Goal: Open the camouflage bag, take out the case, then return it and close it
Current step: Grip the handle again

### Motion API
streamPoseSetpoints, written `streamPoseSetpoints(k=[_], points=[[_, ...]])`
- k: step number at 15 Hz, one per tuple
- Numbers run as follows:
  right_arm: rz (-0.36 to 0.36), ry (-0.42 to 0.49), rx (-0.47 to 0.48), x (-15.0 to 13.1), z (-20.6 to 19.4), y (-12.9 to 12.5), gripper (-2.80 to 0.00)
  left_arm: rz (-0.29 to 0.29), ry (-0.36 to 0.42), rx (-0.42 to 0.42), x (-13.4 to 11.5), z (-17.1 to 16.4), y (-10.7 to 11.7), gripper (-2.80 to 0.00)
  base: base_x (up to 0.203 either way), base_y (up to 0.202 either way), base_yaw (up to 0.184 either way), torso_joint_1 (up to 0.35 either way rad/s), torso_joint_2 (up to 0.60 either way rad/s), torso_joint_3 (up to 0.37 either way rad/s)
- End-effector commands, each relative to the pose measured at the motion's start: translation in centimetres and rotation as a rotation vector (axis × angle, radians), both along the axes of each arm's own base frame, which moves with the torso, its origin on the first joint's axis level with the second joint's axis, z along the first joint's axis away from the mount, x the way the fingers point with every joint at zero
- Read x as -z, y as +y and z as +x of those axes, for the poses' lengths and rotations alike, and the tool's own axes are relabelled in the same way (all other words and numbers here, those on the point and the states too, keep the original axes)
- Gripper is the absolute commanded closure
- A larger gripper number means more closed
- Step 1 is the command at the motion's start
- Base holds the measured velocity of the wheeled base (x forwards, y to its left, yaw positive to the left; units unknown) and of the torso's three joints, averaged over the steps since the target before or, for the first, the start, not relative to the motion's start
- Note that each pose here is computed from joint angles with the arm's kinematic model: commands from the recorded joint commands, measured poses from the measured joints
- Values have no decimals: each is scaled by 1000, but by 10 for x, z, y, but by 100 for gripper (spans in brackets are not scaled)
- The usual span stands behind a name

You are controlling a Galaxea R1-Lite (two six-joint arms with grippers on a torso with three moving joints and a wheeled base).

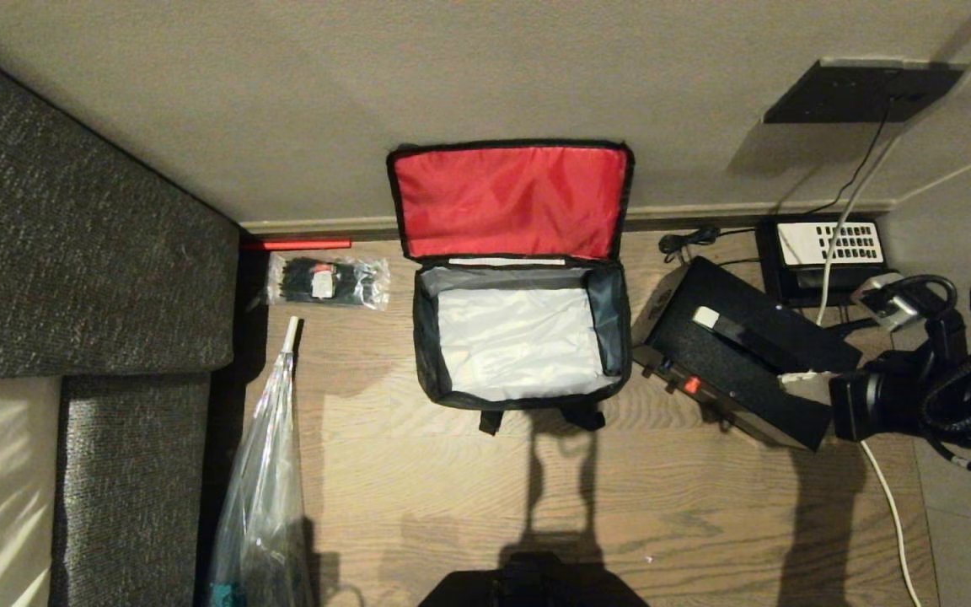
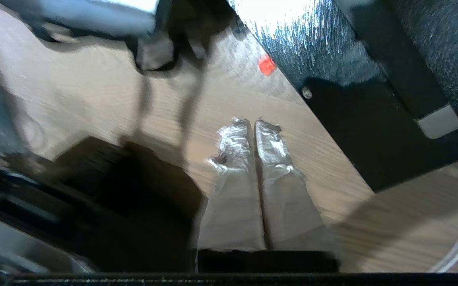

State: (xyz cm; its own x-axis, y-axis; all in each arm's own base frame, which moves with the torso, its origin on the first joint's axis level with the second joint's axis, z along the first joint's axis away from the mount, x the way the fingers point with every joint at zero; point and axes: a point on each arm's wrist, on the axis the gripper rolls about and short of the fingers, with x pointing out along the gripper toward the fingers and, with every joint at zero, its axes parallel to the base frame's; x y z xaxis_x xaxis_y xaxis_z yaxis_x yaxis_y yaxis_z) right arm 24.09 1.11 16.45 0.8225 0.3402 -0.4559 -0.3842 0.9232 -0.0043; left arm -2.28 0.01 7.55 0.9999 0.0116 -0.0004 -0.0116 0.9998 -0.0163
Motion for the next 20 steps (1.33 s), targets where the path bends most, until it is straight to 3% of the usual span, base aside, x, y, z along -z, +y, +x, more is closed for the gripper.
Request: streamPoseSetpoints(k=[1, 3, 5, 9, 14, 16, 20], points=[[-76, 55, -9, 21, 9, 1, -280, -1, 1, -1, 1, 0, 0, 0, 0, 0, 0, 0, 0, 0], [-279, 55, 52, 33, 17, 6, -280, -1, 1, -1, 1, 0, 0, 0, 0, 0, 0, 0, 0, 0], [-390, 42, 112, 43, 29, 6, -280, -1, 1, -1, 1, 0, 0, 0, 0, 0, 0, 0, 0, 0], [-552, -116, 233, 55, 45, 5, -280, -1, 1, -1, 1, 0, 0, 0, 0, 0, 0, 0, 0, 0], [-906, -405, 281, 49, 59, 4, -280, -1, 1, -1, 1, 0, 0, 0, 0, 0, 0, 0, 0, 0], [-1026, -418, 301, 57, 66, 4, -280, -1, 1, -1, 1, 0, 0, 0, 0, 0, 0, 0, 0, 0], [-1075, -377, 316, 69, 73, 3, -280, -1, 1, -1, 1, 0, 0, 0, 0, 0, 0, 0, 0, 0]])
